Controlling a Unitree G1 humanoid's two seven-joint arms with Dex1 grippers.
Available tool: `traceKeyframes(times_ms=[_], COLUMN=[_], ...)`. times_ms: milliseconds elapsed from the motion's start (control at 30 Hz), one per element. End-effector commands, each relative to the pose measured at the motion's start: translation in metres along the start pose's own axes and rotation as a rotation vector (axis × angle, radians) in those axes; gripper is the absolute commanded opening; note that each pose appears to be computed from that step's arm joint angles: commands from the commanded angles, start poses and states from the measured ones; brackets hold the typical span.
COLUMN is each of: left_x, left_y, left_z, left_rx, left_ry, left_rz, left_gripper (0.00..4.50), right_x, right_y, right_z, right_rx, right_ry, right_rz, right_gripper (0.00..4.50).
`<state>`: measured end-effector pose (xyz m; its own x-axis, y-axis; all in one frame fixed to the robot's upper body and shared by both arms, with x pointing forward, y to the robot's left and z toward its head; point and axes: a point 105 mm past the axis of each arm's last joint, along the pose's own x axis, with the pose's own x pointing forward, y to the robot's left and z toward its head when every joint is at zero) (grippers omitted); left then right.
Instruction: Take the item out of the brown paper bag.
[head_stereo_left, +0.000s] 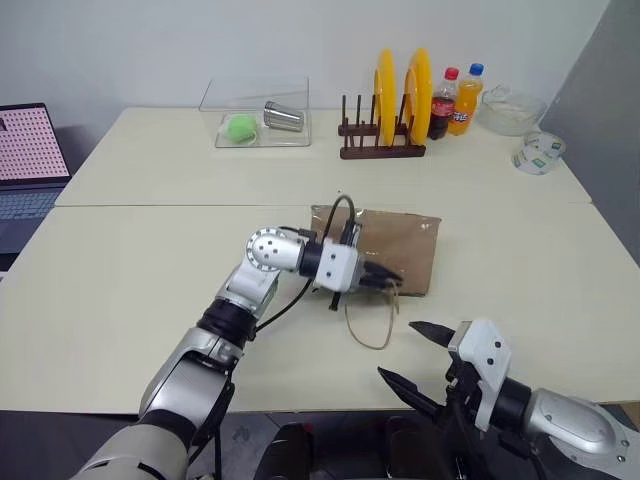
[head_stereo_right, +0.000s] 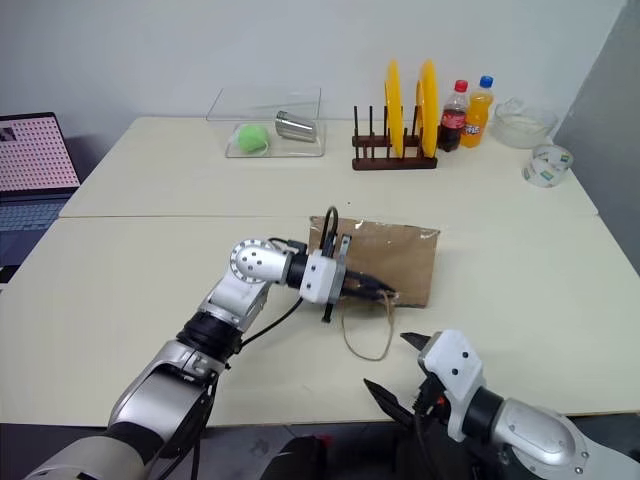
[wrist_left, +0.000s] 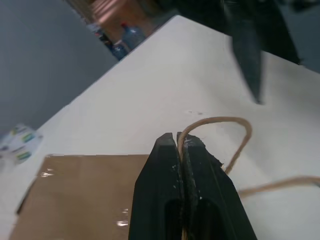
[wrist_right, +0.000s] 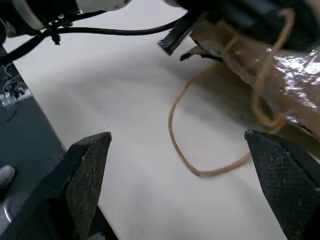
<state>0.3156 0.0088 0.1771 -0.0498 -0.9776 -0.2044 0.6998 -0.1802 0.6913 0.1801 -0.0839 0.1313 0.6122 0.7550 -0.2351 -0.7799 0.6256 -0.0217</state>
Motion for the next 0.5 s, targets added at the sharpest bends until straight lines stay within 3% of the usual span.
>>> traceKeyframes(times_ms=[33,333,433,500], left_x=[0.000,-0.003,-0.004,-0.004], left_y=[0.016,0.024,0.026,0.028], left_z=[0.012,0.010,0.011,0.012], left_rx=[0.024,0.034,0.038,0.043], left_ry=[-0.015,0.014,0.017,0.018], left_rz=[0.051,0.066,0.075,0.080], left_gripper=[0.07,0.07,0.00,0.00], right_x=[0.003,0.033,0.044,0.049], right_y=[0.022,0.020,0.014,0.011], right_z=[0.017,0.009,0.000,-0.005], right_rx=[-0.031,-0.126,-0.145,-0.146], right_ry=[-0.044,0.019,0.060,0.081], right_rz=[0.091,0.147,0.142,0.137], right_gripper=[4.50,4.50,3.91,3.24])
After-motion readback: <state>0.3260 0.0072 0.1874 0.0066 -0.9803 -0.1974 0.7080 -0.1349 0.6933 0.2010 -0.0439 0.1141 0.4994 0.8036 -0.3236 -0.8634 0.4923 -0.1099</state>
